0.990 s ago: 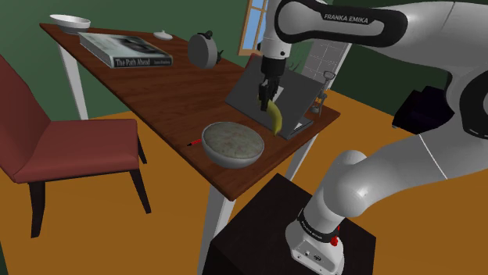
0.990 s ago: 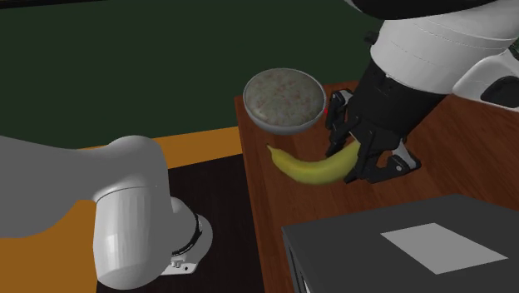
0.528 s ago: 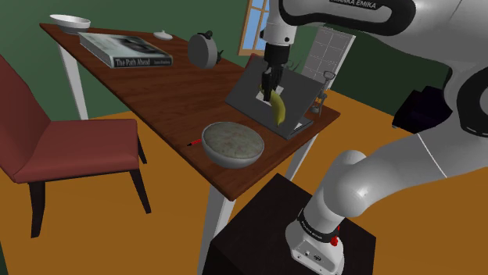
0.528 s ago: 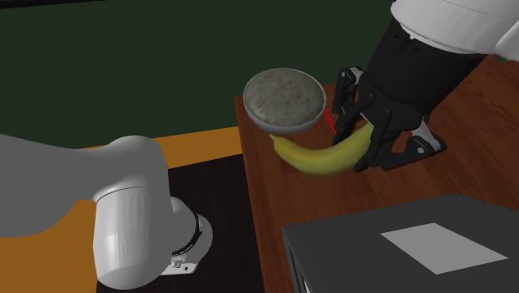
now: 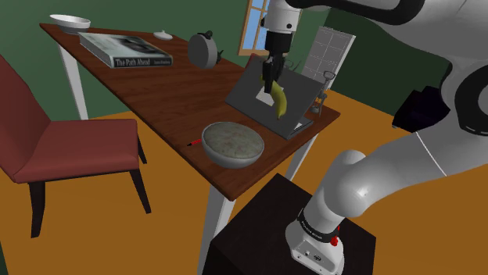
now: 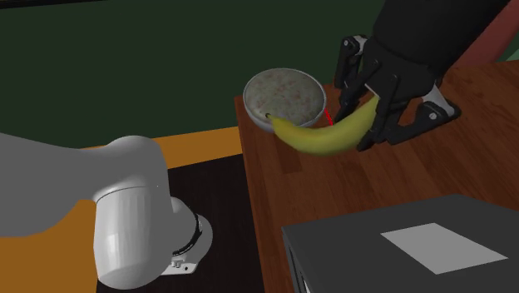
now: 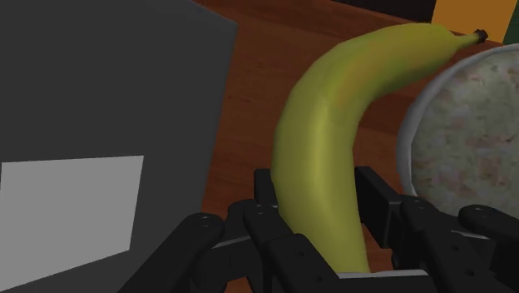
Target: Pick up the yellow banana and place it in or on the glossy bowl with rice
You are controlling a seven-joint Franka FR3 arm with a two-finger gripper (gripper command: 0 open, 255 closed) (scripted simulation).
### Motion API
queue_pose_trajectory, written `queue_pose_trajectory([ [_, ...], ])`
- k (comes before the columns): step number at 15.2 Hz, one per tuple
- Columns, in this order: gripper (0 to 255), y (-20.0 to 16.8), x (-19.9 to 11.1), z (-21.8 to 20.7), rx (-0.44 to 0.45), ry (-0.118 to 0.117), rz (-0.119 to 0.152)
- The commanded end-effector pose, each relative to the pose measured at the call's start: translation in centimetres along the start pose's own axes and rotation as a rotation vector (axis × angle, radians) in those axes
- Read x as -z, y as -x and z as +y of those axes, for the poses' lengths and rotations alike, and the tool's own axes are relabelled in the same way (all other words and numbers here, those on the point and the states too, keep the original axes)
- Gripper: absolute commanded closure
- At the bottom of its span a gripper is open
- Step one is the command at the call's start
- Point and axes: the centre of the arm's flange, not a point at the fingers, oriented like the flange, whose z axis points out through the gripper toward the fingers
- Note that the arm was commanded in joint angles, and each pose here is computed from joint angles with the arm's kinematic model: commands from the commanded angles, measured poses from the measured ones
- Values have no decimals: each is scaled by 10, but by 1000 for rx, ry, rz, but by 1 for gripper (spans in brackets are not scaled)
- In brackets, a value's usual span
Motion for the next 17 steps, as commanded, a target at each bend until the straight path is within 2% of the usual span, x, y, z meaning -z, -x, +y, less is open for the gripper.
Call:
queue_pose_trajectory([
  [1,255,-3,3,-25,0,0,0],
  [10,255,-18,13,-151,0,0,0],
  [17,255,-23,-24,-153,0,0,0],
])
